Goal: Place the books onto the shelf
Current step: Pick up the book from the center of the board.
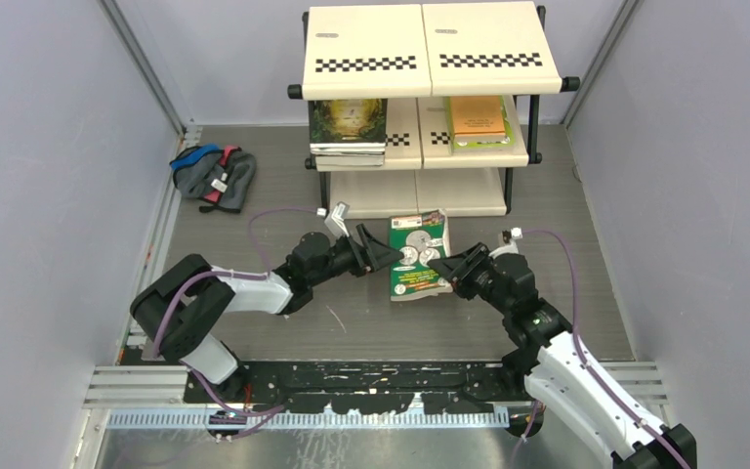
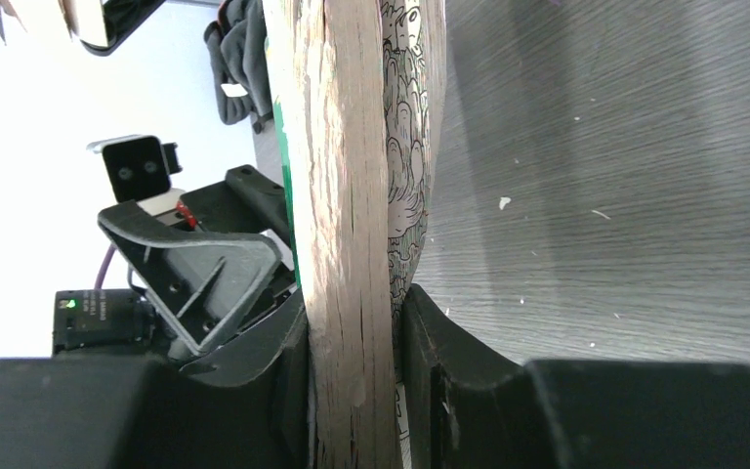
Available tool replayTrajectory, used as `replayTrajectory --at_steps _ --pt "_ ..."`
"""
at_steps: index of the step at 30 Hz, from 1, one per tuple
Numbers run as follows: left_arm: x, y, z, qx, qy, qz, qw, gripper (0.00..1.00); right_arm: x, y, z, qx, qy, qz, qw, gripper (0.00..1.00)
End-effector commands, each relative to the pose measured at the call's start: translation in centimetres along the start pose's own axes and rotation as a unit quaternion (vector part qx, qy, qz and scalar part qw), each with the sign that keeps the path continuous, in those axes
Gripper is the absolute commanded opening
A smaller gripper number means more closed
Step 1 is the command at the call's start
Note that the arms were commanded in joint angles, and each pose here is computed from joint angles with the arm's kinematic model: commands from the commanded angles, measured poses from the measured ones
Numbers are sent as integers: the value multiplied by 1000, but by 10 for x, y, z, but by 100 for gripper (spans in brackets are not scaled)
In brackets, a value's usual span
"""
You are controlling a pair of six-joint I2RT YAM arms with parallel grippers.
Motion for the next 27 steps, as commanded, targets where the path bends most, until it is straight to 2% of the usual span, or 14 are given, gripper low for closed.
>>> replayTrajectory --at_steps 1,9,12,17,23,25,27 --pt "-17 -7 10 -18 -3 -41 999 69 52 7 9 -10 -2 118 993 1" --pt "-23 -9 15 -38 8 -62 997 67 47 -2 6 3 -12 119 993 1" --pt "-28 -8 17 -41 10 -73 996 62 44 -5 5 4 -14 118 993 1" --pt "-31 -3 16 -45 16 -87 995 37 43 -6 5 -1 -11 117 993 1" --pt "-33 0 16 -53 30 -101 993 0 46 -4 8 -8 -7 116 993 1" --pt "-34 0 18 -60 35 -102 992 0 44 -2 8 -12 -5 107 994 3" --pt "-35 0 20 -70 39 -100 992 0 40 1 10 -23 0 94 995 14"
Point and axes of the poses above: each gripper's point midway between its finger pads, its own y axis back along the fingers, its own x axis along the line the jaws close on, z = x × y, the point moved 6 cm from there along y, back along the fingers, and after that the axes turned 3 degrees about -y, right-handed, at the moved point
